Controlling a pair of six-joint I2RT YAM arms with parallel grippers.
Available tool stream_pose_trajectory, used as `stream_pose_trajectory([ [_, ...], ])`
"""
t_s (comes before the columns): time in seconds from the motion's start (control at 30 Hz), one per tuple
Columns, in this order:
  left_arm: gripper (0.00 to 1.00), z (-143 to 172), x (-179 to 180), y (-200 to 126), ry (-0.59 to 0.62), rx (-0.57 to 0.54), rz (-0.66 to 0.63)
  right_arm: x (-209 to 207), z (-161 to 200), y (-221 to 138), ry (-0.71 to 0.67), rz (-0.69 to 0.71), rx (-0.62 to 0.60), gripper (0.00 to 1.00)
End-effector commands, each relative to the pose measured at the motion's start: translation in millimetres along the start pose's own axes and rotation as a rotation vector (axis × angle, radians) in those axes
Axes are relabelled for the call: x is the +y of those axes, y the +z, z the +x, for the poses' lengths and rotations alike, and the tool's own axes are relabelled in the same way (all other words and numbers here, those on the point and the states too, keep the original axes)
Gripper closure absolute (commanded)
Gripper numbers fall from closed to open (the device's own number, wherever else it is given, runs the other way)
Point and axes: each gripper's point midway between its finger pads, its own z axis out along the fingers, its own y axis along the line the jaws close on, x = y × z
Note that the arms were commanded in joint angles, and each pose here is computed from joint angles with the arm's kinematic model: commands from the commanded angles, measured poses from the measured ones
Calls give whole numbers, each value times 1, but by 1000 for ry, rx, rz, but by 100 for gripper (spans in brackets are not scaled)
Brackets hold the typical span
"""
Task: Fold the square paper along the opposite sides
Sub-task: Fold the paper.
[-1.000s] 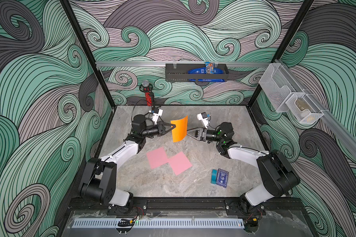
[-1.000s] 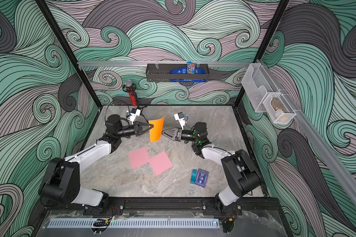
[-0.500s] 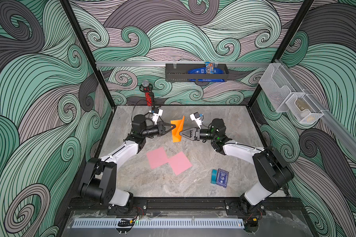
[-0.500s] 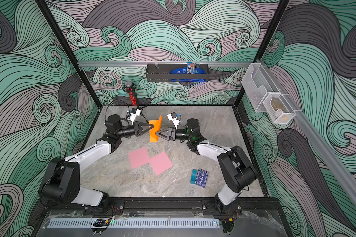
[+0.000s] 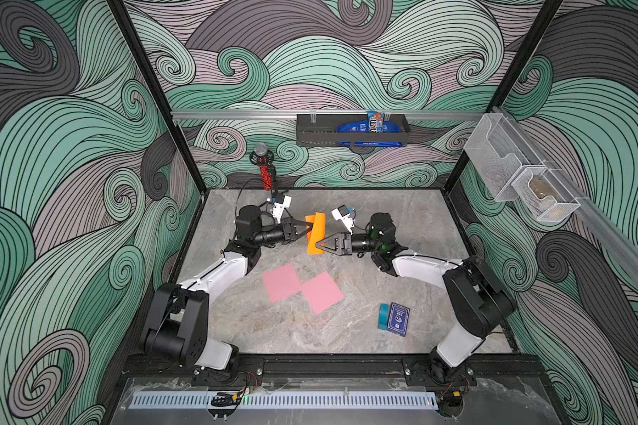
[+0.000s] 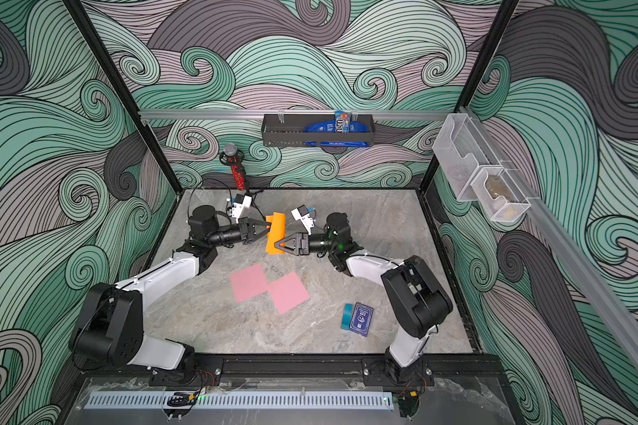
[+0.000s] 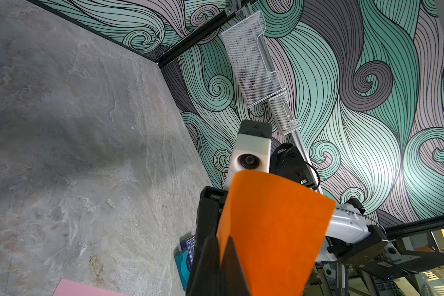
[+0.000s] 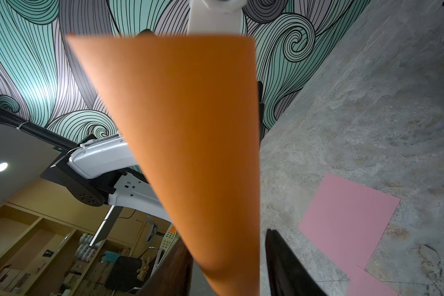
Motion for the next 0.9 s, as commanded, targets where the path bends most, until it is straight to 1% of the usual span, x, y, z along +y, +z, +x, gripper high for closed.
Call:
stream_pose_trajectory([
  [0.0,100,-4,-9,-4,40,-14,10,10,-5,2,-39,-42,6,57],
  [0.53,100,-5,-9,-5,39,-17,9,10,-1,4,-34,-49,14,71],
  [0.6,100,-5,-9,-5,38,-17,8,10,-1,4,-35,-48,14,73],
  [0.67,100,-5,-8,-5,36,-17,7,10,0,5,-37,-50,18,78],
  [0.87,100,-5,-8,-5,37,-18,6,8,2,6,-36,-50,24,78],
])
